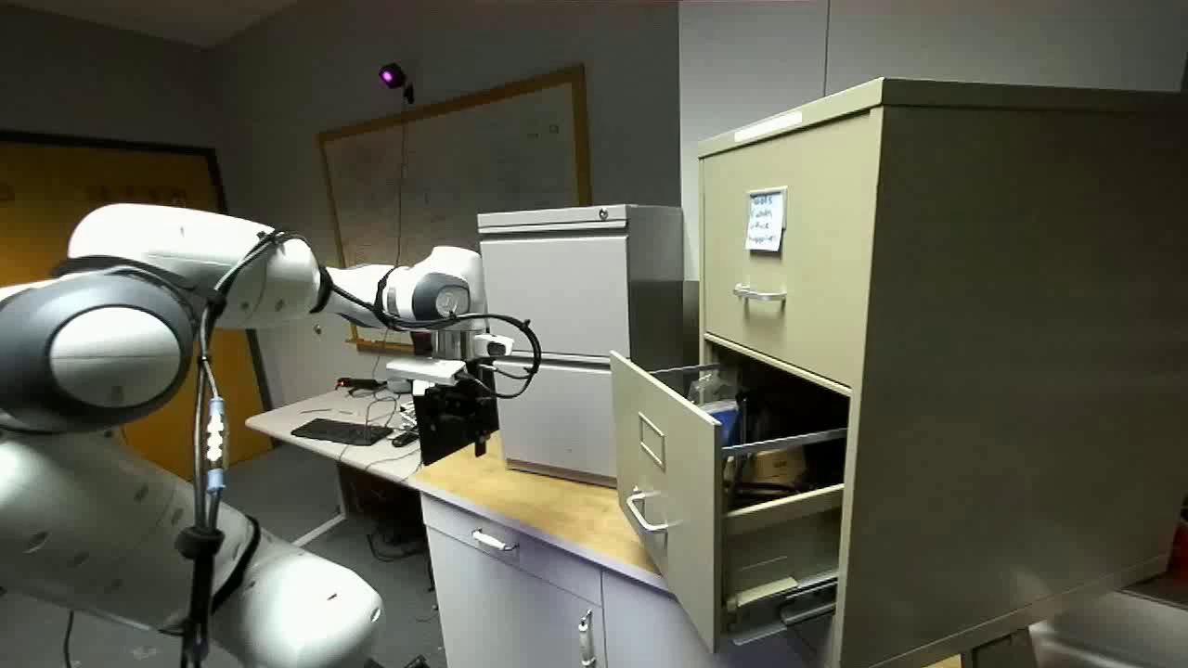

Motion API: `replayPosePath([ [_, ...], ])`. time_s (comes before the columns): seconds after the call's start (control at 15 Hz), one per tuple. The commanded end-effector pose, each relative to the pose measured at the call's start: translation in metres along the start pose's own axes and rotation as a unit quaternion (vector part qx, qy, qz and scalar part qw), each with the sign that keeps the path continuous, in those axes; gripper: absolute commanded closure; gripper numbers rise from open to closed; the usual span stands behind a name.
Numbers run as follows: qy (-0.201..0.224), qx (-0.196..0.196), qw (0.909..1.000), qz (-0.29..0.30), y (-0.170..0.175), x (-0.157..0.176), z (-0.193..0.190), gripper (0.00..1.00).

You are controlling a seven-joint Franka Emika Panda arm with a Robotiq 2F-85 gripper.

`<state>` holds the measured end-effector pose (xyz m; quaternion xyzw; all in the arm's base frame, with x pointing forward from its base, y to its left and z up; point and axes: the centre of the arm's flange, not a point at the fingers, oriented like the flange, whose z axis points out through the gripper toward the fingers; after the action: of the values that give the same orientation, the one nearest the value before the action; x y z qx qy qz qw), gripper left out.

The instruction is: Close the bottom drawer of the right cabinet

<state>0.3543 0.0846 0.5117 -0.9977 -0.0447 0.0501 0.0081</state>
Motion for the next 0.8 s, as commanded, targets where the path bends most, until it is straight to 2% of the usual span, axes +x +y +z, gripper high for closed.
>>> replayPosePath([
  [0.0,0.001,0.000,1.0000,0.000,0.000,0.000,-0.001,0.00],
  [0.33,0.003,0.000,1.0000,0.000,0.000,0.000,-0.002,0.00],
  [0.53,0.025,-0.007,0.9994,0.024,0.003,0.005,-0.001,0.00],
  [0.6,0.033,-0.005,0.9988,0.036,0.006,0.008,-0.002,0.25],
  [0.67,0.045,-0.004,0.9976,0.052,0.010,0.011,-0.003,0.25],
  [0.73,0.056,-0.002,0.9959,0.070,0.016,0.014,-0.004,0.33],
])
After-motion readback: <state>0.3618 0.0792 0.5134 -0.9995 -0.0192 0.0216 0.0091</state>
